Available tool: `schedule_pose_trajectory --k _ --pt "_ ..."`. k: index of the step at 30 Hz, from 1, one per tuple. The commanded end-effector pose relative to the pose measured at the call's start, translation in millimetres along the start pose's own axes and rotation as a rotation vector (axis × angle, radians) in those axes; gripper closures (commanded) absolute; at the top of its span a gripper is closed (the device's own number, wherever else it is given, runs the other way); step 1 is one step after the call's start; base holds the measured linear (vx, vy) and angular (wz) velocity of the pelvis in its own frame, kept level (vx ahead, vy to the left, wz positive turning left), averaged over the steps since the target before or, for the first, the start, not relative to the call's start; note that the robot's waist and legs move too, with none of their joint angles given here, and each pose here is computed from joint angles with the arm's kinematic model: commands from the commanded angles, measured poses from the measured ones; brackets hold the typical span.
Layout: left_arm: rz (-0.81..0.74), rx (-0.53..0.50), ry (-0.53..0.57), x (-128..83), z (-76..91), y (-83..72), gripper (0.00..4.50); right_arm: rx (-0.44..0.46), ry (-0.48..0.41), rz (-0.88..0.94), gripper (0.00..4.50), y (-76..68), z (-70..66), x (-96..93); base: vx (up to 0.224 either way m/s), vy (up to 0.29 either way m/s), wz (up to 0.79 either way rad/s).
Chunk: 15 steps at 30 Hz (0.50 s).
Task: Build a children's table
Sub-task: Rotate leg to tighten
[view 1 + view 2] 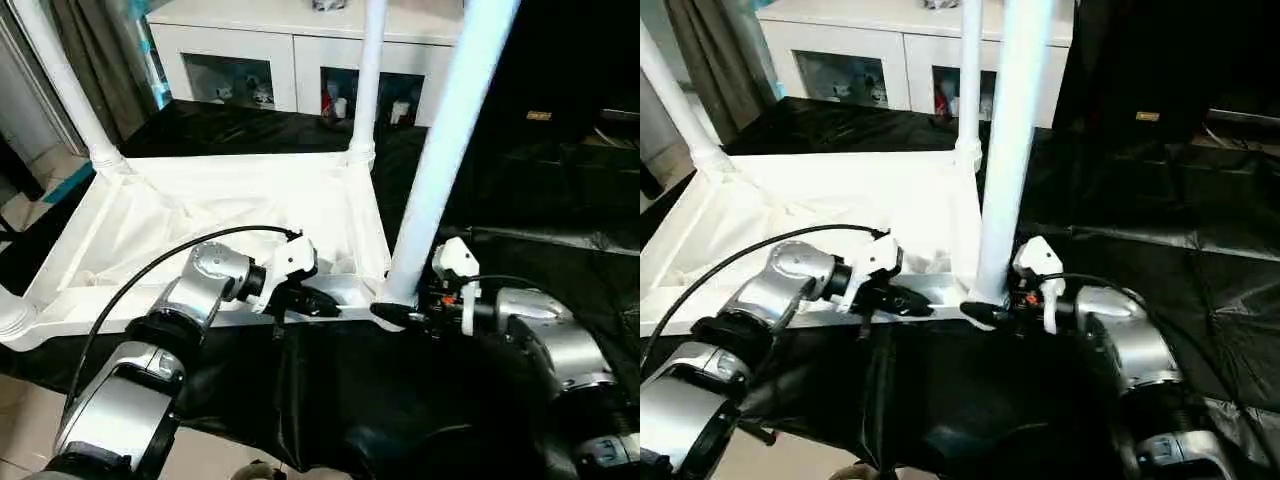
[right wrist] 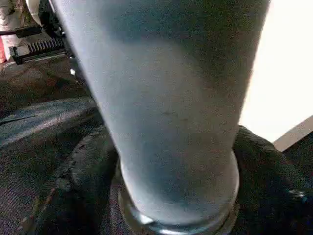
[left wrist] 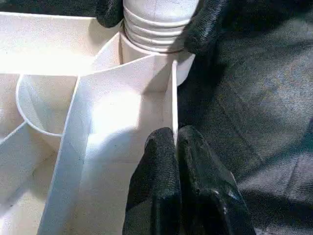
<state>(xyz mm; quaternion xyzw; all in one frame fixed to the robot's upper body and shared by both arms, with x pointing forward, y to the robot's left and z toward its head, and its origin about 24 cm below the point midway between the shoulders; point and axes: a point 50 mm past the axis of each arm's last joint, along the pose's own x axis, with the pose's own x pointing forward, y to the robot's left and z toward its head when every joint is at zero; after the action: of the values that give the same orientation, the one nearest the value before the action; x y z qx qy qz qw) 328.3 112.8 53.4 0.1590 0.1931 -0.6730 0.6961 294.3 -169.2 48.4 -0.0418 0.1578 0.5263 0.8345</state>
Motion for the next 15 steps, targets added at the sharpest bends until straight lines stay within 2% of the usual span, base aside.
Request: schedule_pose_trajectory --k 1,6,8,10,11,12,15 --pt "-0.004 0.039 -0.030 -0.2 10.1 0.8 4.50 0.009 -0.002 0.037 1.37 4.3 -0.3 2.7 0.000 0.000 0.00" --pt "0.049 0.036 -0.051 5.1 15.9 4.5 4.50 0.036 -0.014 -0.003 1.71 5.8 -3.2 9.1 0.000 0.000 0.00" --pt "0.151 0.018 -0.042 10.5 18.8 12.3 4.50 0.070 -0.018 -0.122 1.71 0.7 -8.6 16.1 0.000 0.000 0.00" --pt "0.174 0.014 -0.041 12.0 19.7 14.0 4.50 0.079 -0.016 -0.152 1.74 -0.9 -10.2 17.5 0.000 0.000 0.00" --pt "0.276 -0.003 -0.037 18.8 24.0 21.3 4.50 0.120 0.001 -0.276 1.75 -4.5 -18.1 26.8 0.000 0.000 0.00" --pt "0.315 -0.014 -0.033 21.8 25.5 23.9 4.50 0.139 0.007 -0.323 1.75 -5.3 -21.0 30.9 0.000 0.000 0.00" --pt "0.412 -0.037 -0.031 30.3 30.9 29.5 4.50 0.180 0.011 -0.440 1.75 -7.5 -24.2 41.2 0.000 0.000 0.00"
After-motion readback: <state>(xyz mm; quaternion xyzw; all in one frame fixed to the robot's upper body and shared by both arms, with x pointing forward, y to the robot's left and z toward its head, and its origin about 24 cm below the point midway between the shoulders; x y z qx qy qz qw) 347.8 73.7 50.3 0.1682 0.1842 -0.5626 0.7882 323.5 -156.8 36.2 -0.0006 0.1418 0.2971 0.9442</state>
